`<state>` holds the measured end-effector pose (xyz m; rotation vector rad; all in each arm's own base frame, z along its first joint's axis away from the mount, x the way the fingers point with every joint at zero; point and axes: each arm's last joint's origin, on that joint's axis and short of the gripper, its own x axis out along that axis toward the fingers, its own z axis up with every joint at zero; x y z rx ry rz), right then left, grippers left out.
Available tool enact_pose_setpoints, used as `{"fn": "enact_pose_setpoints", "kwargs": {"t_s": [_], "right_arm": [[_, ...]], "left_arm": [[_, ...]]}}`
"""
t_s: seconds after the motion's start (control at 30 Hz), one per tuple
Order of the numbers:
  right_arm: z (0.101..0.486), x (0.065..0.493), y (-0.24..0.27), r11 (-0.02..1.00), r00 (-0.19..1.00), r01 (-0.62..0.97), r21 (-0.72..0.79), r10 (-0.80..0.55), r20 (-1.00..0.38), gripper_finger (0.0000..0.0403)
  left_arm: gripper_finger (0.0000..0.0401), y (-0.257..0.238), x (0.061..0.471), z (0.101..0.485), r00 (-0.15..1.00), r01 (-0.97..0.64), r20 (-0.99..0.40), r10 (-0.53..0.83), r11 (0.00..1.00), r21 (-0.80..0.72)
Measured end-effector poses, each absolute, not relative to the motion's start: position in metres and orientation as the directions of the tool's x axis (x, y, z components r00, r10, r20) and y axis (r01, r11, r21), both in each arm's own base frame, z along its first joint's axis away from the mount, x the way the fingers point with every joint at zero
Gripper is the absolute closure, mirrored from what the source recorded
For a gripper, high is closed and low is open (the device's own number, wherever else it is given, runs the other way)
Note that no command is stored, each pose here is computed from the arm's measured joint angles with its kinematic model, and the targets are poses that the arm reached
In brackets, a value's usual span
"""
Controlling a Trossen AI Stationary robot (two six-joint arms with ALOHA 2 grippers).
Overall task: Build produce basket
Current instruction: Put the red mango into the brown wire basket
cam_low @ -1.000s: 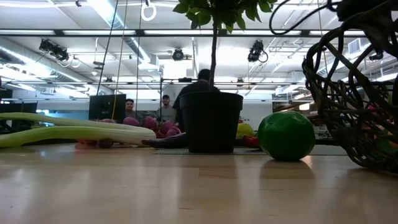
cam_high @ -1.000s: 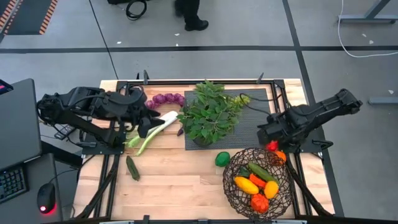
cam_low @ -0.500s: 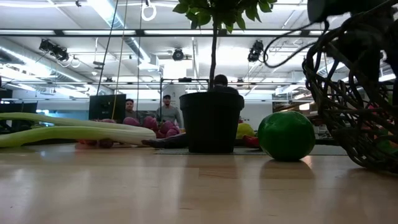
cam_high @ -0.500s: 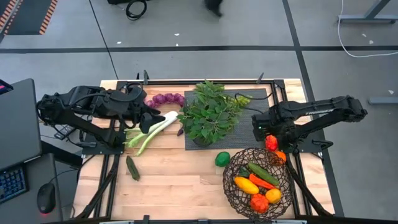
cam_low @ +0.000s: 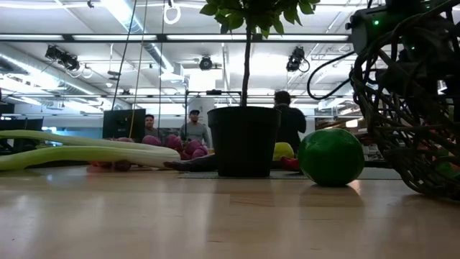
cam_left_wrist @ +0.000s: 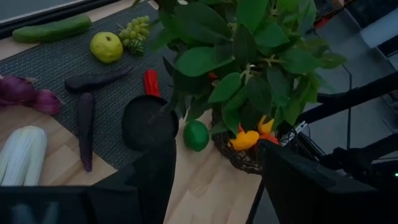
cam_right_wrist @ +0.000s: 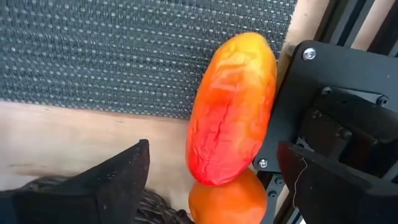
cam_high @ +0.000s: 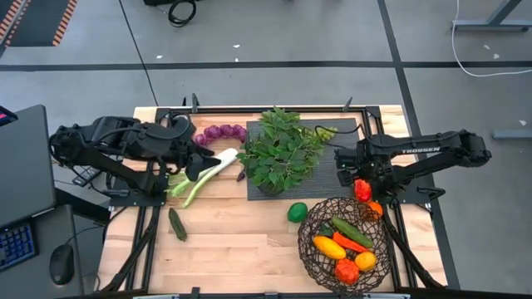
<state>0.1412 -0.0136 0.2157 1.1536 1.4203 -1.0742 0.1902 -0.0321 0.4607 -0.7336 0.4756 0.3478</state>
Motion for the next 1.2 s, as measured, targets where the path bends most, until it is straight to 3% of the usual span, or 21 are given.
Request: {"fn": "enact_pose_setpoints", "kwargs": {"t_s": [0.33,0.63,1.2], "right_arm": [[0.207,0.151,-0.019,0.174,-0.099,0.982,-0.069,0.173,-0.98,0.0053],[0.186,0.164,-0.022,0.245,-0.258,0.949,-0.2,0.236,-0.937,0.0053],[0.164,0.176,-0.027,0.169,-0.355,0.932,-0.322,0.239,-0.904,0.0054]], "left_arm": [[0.017,-0.034,0.198,0.457,0.828,-0.465,-0.547,0.125,0.698,-0.544],[0.017,-0.044,0.196,0.456,0.832,-0.423,-0.55,0.069,0.721,-0.549],[0.017,-0.062,0.189,0.454,0.816,-0.365,-0.578,-0.006,0.77,-0.523]]}}
